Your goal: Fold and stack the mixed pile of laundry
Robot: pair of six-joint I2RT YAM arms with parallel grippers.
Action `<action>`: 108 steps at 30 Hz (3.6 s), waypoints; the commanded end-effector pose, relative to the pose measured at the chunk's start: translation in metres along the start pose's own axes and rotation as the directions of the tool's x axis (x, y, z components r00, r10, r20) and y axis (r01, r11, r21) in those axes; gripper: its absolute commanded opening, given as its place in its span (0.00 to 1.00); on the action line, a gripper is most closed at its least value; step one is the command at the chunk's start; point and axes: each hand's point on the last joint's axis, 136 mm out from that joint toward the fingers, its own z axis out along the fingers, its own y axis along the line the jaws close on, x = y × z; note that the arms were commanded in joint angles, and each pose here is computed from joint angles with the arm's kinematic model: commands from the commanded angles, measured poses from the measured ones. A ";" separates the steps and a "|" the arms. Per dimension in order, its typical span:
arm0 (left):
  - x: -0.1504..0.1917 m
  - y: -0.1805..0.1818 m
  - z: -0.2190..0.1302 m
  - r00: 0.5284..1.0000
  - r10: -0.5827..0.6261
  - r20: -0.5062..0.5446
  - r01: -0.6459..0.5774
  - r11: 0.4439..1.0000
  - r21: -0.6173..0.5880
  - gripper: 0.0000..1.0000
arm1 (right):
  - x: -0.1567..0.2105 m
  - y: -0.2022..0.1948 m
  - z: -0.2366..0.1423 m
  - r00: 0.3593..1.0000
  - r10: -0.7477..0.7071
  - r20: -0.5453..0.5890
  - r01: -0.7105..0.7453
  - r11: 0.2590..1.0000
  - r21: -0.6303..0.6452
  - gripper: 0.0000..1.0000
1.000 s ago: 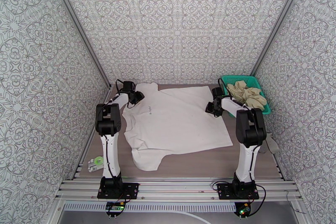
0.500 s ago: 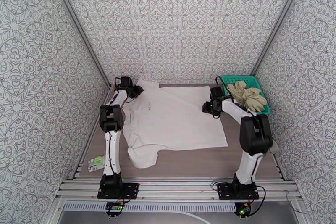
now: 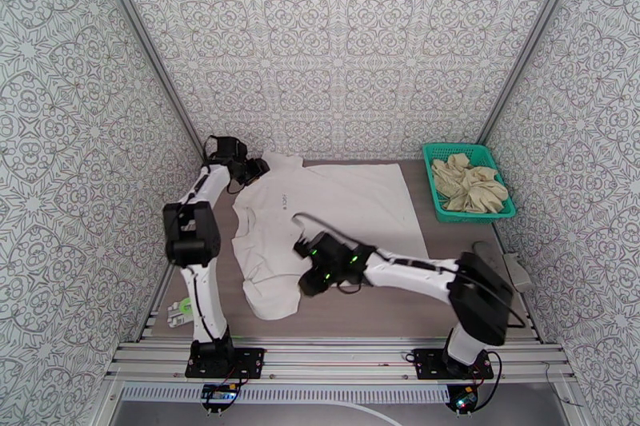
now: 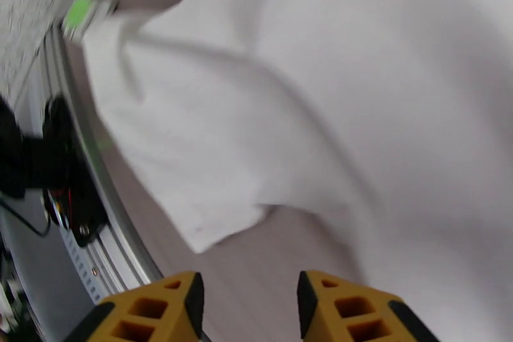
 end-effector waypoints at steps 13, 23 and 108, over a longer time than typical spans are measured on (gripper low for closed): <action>0.122 0.064 0.029 0.980 -0.133 -0.150 0.130 0.991 -0.033 0.49 | 0.033 0.019 0.075 0.877 -0.467 -0.116 0.471 0.882 0.014 0.47; 0.129 0.080 0.048 0.969 -0.171 -0.181 0.162 0.985 -0.063 0.47 | 0.035 0.007 0.067 0.844 -0.514 -0.149 0.528 0.846 0.072 0.03; 0.071 0.040 0.046 0.997 -0.035 -0.068 0.028 0.994 -0.109 0.49 | -0.034 -0.402 -0.203 0.699 0.504 0.507 -0.715 0.512 0.476 0.21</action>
